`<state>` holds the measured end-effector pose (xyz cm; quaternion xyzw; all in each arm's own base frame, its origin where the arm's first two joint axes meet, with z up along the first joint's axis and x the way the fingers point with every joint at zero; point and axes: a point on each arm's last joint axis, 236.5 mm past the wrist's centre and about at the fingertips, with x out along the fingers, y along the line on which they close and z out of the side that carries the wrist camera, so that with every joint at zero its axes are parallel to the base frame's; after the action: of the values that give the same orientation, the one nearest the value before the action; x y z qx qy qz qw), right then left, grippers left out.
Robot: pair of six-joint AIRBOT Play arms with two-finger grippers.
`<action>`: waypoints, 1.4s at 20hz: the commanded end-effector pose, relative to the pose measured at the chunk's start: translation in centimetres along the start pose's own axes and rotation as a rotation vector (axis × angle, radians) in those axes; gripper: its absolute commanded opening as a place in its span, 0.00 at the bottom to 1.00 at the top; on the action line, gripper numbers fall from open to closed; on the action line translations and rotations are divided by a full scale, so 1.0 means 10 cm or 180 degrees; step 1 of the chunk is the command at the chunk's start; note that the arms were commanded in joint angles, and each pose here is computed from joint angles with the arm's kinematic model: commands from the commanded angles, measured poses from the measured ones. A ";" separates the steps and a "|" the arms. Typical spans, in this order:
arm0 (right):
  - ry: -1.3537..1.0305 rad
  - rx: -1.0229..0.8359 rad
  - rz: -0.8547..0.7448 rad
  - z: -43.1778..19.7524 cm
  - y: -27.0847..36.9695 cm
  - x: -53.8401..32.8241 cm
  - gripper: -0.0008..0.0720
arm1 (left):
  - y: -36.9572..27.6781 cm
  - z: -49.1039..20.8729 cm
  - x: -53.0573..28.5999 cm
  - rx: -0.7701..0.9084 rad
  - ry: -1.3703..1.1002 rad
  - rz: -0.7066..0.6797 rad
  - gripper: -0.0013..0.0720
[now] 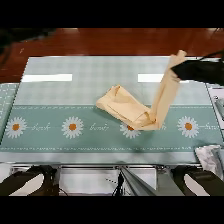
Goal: Fold the shirts.
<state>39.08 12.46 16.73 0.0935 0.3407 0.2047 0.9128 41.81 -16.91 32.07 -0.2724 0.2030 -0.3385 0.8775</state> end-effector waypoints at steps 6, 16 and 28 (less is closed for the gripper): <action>0.0246 0.0403 0.0471 -0.47 0.91 1.34 0.04 | -0.60 -0.14 -0.98 0.0519 0.0132 0.0013 0.05; 0.0475 0.0455 0.0632 -0.94 1.35 1.76 0.61 | -0.63 -0.20 -1.06 0.0583 0.0171 0.0101 0.05; 0.2256 0.0360 -0.1005 -1.94 -1.11 -0.12 0.85 | 0.20 -0.25 -1.20 0.0826 0.0414 0.1172 0.63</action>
<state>35.00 6.08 2.84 -0.0522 0.5578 0.0862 0.8238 32.53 -9.88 32.23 -0.1094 0.2437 -0.2532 0.9298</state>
